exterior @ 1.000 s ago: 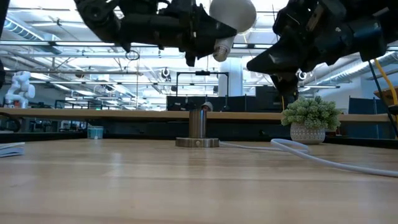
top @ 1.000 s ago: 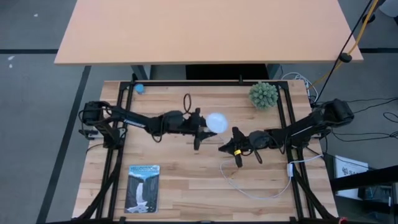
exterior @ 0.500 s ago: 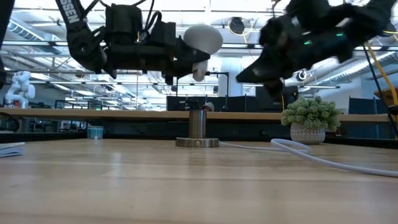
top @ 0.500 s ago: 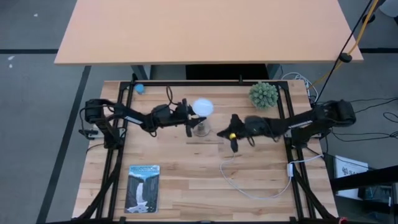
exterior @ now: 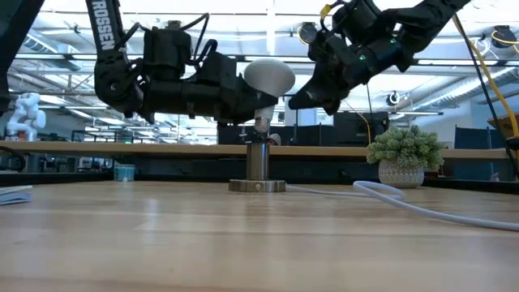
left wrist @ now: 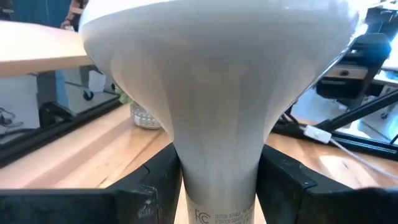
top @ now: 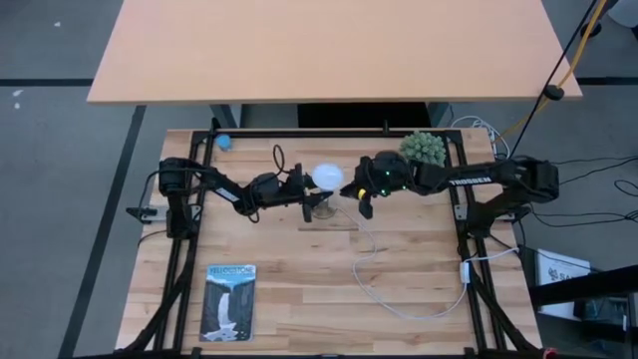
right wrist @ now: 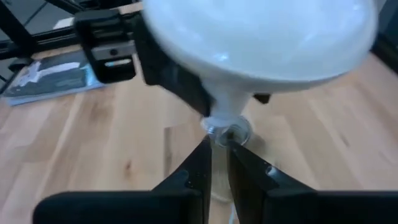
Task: Screw lightbulb
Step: Insert the lightbulb into the lamp
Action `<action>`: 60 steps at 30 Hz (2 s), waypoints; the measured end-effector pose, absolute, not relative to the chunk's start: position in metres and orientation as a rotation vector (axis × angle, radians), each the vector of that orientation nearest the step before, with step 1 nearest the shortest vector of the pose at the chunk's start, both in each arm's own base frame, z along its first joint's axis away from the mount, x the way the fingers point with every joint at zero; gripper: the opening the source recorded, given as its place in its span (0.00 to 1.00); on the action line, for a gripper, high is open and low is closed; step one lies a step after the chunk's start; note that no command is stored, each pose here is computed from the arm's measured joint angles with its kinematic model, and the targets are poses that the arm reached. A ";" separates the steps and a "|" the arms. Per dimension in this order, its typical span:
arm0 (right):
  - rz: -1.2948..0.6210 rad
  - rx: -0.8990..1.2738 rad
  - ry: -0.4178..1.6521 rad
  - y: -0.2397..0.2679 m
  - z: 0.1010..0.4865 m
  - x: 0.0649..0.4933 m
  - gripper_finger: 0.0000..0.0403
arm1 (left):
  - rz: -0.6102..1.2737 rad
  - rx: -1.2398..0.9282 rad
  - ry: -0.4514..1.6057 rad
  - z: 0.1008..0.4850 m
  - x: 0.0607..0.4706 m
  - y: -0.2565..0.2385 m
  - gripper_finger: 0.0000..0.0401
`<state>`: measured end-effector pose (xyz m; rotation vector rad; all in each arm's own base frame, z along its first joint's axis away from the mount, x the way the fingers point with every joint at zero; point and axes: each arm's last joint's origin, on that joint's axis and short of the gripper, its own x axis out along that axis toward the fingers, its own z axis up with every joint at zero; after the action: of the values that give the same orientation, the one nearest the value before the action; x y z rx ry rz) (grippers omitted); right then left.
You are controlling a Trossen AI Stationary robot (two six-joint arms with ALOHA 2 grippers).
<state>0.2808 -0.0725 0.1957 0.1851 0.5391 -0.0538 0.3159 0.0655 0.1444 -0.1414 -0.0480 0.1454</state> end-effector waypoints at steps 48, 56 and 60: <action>-0.051 0.143 0.603 -0.063 0.190 0.288 0.11 | 0.166 0.020 0.160 0.128 0.315 0.063 0.44; -0.051 0.141 0.601 -0.063 0.191 0.288 0.11 | 0.166 0.017 0.160 0.128 0.315 0.063 0.44; -0.052 0.139 0.596 -0.063 0.191 0.288 0.11 | 0.163 0.000 0.159 0.128 0.316 0.062 0.44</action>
<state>0.2879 -0.0632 0.1912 0.1388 0.5958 -0.0524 0.3155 0.0617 0.1279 -0.0004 0.1591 0.1631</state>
